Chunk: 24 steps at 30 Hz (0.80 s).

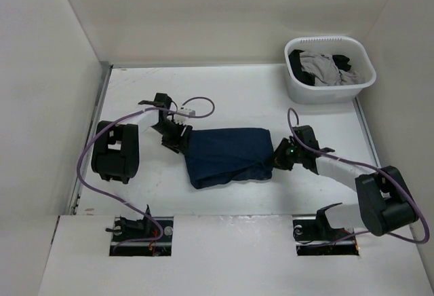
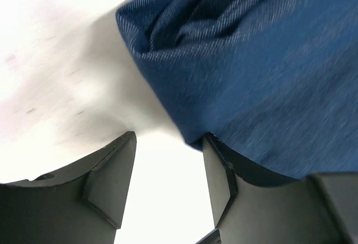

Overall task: Fold and stack the trousers
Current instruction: Fold the trousers

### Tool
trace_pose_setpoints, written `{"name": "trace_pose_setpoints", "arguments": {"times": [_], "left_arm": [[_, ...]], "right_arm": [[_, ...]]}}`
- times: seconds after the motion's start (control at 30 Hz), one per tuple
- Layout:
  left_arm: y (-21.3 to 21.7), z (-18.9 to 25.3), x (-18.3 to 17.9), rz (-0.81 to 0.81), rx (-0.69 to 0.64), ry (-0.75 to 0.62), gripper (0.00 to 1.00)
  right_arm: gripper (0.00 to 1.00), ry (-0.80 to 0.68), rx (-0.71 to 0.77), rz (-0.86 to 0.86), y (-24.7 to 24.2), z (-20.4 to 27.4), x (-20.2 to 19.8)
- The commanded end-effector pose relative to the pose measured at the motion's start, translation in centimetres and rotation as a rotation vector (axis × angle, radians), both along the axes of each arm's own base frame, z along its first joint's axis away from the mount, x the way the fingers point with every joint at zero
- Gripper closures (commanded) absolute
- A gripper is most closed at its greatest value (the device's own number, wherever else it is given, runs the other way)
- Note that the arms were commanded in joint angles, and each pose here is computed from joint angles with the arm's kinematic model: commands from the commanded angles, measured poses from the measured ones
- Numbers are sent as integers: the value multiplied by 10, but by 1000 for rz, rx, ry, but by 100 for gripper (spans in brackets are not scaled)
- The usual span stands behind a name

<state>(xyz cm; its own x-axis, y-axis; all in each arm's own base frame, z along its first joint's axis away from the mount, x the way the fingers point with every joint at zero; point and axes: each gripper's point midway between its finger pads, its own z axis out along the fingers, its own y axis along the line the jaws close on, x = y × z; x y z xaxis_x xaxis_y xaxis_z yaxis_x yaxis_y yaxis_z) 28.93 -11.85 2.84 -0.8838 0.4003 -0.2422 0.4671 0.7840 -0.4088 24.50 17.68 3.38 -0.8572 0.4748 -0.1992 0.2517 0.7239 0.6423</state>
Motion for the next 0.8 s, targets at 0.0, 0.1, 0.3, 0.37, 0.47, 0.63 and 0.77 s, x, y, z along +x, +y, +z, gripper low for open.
{"name": "trace_pose_setpoints", "arguments": {"times": [0.0, 0.1, 0.3, 0.37, 0.47, 0.63, 0.77], "left_arm": [[-14, 11, 3, -26, -36, -34, 51], [-14, 17, 2, -27, -39, -33, 51], [2, 61, 3, 22, -65, -88, 51], [15, 82, 13, 56, -58, -167, 51], [54, 128, 46, 171, -20, -344, 50], [144, 234, 83, 465, 72, -691, 44], [211, 309, 70, 677, 166, -949, 36]], "right_arm": [[75, -28, -76, 54, -19, 7, -1], [35, -62, -115, 53, -35, 20, 1], [0, -212, -234, -58, -93, 90, 20], [0, -230, -300, -105, -115, 118, 22], [0, -241, -429, -161, -146, 154, 19], [0, -285, -679, -348, -190, 204, 26], [0, -248, -784, -493, -232, 222, 25]]}}
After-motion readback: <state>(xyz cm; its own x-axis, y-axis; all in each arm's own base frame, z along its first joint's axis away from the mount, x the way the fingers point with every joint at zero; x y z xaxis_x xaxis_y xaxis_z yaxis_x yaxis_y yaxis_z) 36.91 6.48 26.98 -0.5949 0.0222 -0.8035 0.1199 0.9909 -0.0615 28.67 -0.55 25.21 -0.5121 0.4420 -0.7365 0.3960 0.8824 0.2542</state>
